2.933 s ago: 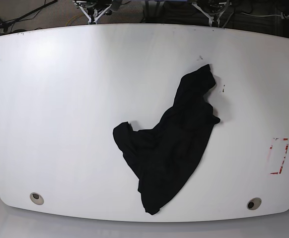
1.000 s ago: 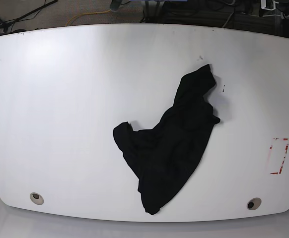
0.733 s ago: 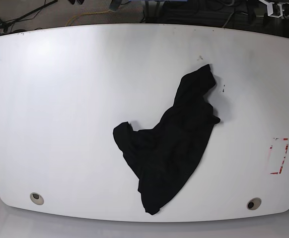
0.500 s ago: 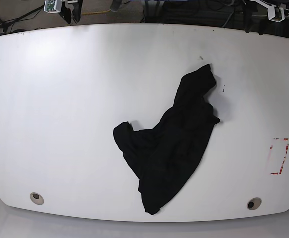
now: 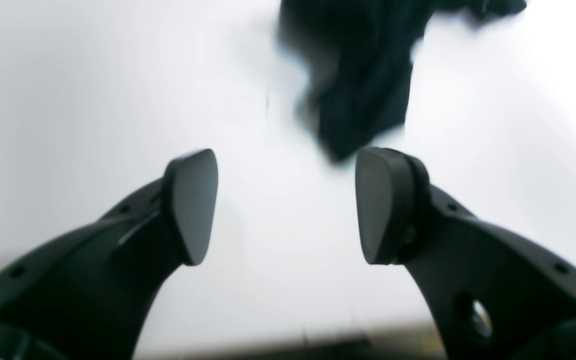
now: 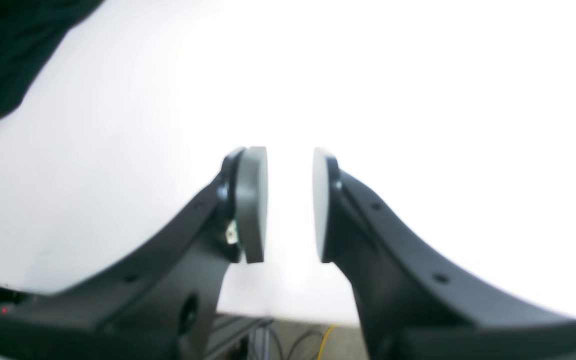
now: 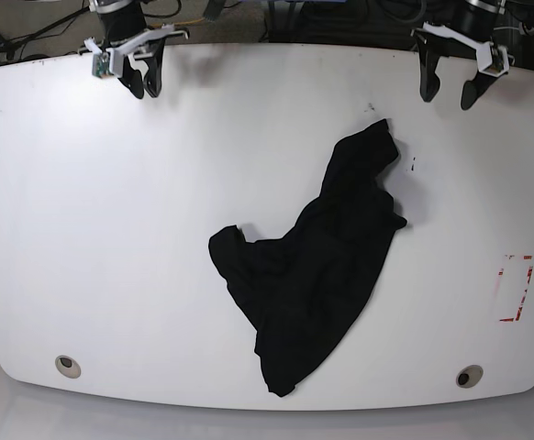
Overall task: Fold the T-shirt properly
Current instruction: 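Lower both grippers toward the crumpled black T-shirt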
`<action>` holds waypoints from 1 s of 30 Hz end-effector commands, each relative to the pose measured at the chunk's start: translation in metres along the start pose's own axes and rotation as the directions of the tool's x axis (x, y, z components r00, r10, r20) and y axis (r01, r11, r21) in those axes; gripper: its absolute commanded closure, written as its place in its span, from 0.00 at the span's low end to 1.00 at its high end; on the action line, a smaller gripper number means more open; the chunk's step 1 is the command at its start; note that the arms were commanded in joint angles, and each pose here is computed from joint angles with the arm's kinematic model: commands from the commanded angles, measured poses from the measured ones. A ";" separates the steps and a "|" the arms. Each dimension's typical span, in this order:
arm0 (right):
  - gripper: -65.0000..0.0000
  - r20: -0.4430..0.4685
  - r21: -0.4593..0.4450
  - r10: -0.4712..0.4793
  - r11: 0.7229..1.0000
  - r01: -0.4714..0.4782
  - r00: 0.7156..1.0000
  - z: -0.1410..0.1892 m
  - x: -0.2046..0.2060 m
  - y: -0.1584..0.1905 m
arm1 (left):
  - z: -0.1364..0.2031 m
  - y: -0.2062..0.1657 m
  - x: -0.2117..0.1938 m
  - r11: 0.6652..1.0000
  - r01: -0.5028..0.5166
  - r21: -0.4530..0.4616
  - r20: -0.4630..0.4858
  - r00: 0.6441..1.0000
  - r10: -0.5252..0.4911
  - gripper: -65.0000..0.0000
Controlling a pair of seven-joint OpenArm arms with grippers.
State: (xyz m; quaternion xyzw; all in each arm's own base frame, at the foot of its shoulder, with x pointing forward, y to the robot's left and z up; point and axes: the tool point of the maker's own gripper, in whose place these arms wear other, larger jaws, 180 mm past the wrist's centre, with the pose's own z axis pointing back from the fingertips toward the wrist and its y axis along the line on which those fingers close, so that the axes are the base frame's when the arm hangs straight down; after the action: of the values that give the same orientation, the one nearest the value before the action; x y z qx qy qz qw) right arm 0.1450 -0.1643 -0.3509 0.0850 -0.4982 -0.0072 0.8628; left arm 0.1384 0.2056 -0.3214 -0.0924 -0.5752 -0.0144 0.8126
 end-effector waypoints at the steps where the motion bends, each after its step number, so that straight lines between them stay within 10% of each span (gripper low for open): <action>1: 0.78 0.018 0.038 0.042 0.998 -0.042 0.999 -0.004 0.012 0.000 | -0.002 -0.004 -0.005 1.000 -0.003 -0.016 -0.039 0.999 0.003 0.38; 30: 0.78 0.042 0.074 0.199 0.977 -0.202 0.979 -0.070 0.078 -0.011 | -0.125 -0.035 -0.029 0.988 -0.026 -0.153 -0.182 0.983 -0.002 0.38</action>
State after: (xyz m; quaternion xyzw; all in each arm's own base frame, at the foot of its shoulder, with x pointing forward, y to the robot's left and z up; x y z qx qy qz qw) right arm 0.2367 -0.1699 -0.3365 0.0722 -0.4927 0.0891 0.8626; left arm 0.2318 0.1476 -0.3905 -0.1533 -0.4797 -0.0624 0.8617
